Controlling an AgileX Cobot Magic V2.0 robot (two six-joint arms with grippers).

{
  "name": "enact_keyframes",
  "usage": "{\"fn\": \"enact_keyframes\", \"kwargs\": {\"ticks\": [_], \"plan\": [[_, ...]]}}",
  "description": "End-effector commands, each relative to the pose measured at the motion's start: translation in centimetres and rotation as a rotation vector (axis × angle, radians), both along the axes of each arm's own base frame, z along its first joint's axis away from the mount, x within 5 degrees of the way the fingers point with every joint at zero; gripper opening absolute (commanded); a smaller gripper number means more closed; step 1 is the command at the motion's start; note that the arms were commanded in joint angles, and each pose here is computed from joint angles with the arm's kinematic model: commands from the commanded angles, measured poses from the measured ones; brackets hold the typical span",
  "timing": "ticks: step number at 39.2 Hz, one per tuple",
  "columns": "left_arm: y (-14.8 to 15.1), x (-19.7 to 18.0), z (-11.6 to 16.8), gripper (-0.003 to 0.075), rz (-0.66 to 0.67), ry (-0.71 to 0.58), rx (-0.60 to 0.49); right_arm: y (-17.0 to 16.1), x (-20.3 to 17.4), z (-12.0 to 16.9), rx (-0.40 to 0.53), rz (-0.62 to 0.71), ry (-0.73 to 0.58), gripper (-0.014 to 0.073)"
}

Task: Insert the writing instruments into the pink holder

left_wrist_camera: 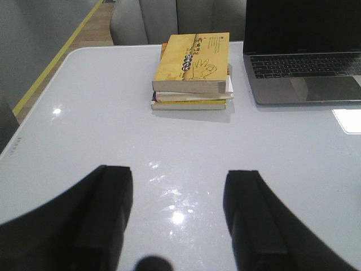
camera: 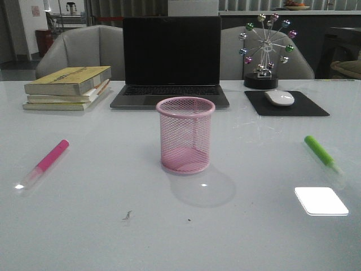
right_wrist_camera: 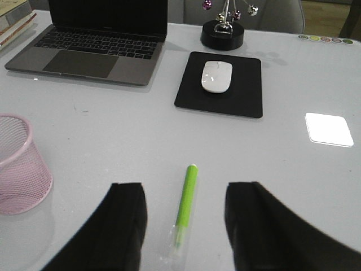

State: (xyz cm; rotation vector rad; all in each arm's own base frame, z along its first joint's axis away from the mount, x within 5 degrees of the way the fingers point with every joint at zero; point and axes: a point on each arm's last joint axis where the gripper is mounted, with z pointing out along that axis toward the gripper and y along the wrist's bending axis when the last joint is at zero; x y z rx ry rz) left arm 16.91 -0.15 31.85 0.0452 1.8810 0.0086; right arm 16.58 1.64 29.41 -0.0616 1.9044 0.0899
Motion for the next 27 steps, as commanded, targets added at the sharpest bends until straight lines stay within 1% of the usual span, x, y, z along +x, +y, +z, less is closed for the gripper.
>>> {"fn": "enact_keyframes", "kwargs": {"ticks": [1, 4, 8, 12, 14, 17, 21, 27], "plan": [[0.0, 0.3, 1.9, 0.0437, 0.010, -0.108, -0.021, 0.0, 0.4, 1.9, -0.001, 0.001, -0.110, 0.0461], [0.0, 0.5, 1.6, 0.0437, 0.010, -0.086, -0.024, 0.0, 0.6, 1.7, 0.008, -0.002, -0.078, 0.0460], [0.0, 0.6, 1.4, 0.0437, 0.013, -0.073, -0.059, 0.2, 1.5, 1.1, 0.068, -0.016, 0.027, 0.0459], [-0.1, 0.6, 1.4, 0.0437, 0.020, -0.073, -0.108, 0.1, 3.4, 0.9, 0.109, -0.042, 0.143, 0.0459], [-0.1, 0.6, 1.5, 0.0437, 0.020, -0.073, -0.115, -0.2, 4.8, 1.3, 0.120, -0.065, 0.188, 0.0459], [-0.1, 0.6, 1.5, 0.0437, 0.020, -0.073, -0.116, -0.7, 7.3, 1.8, 0.118, -0.091, 0.257, 0.0459], [-0.1, 0.6, 1.5, 0.0437, 0.021, -0.073, -0.117, -1.5, 10.5, 2.0, 0.092, -0.115, 0.335, 0.0459], [-0.1, 0.6, 1.5, 0.0437, 0.021, -0.073, -0.117, -1.9, 14.8, 1.0, 0.059, -0.115, 0.503, 0.0459]]}}
